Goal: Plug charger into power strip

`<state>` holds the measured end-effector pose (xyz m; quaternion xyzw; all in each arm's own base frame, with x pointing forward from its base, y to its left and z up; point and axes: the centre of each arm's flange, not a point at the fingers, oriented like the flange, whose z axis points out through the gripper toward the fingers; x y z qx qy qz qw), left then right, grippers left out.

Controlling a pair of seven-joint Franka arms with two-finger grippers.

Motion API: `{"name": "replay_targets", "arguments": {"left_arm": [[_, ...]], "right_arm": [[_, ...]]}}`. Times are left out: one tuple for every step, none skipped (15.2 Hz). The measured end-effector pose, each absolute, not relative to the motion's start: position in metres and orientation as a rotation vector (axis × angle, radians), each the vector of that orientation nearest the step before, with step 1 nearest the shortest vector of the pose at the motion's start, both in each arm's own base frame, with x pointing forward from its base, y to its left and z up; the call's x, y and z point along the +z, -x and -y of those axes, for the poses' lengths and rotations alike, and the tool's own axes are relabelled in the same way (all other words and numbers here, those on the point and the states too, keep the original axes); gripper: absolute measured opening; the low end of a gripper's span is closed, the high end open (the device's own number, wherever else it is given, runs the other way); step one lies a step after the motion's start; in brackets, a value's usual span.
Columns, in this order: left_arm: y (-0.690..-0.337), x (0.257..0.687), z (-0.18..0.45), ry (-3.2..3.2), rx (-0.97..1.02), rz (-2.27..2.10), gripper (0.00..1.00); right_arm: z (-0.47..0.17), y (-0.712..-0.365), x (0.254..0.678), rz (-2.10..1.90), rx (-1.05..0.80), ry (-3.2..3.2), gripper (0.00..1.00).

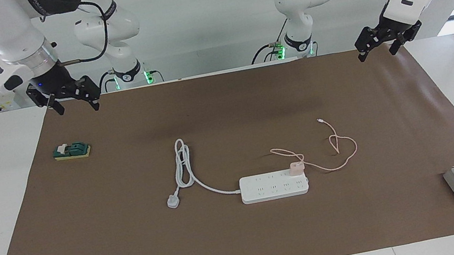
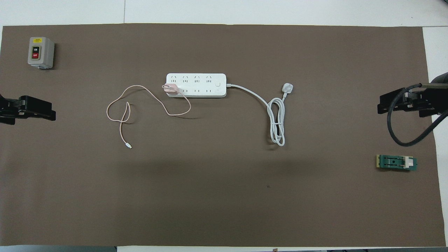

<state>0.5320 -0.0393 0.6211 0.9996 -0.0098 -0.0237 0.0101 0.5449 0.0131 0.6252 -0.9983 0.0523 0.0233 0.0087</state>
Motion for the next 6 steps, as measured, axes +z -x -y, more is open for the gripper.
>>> {"name": "replay_targets", "arguments": {"left_arm": [[-0.5315, 0.6215, 0.0403, -3.121, -0.073, 0.034, 1.0], [-0.5311, 0.6219, 0.0408, -3.121, -0.072, 0.037, 1.0], [-0.5308, 0.6221, 0.0409, -3.121, -0.071, 0.038, 1.0], [-0.5306, 0.6221, 0.0407, -3.121, -0.071, 0.039, 1.0], [-0.5305, 0.6219, 0.0403, -3.121, -0.072, 0.039, 1.0], [-0.5305, 0.6217, 0.0397, -3.121, -0.073, 0.044, 1.0]], "right_arm": [[-0.0131, -0.5449, 0.6252, -0.163, 0.073, 3.119, 1.0], [-0.0133, -0.5449, 0.6252, -0.163, 0.073, 3.119, 1.0], [-0.0136, -0.5449, 0.6252, -0.162, 0.073, 3.119, 1.0], [-0.0139, -0.5449, 0.6252, -0.16, 0.073, 3.119, 1.0], [-0.0141, -0.5449, 0.6252, -0.157, 0.073, 3.119, 1.0], [-0.0142, -0.5449, 0.6252, -0.153, 0.073, 3.12, 1.0]]}}
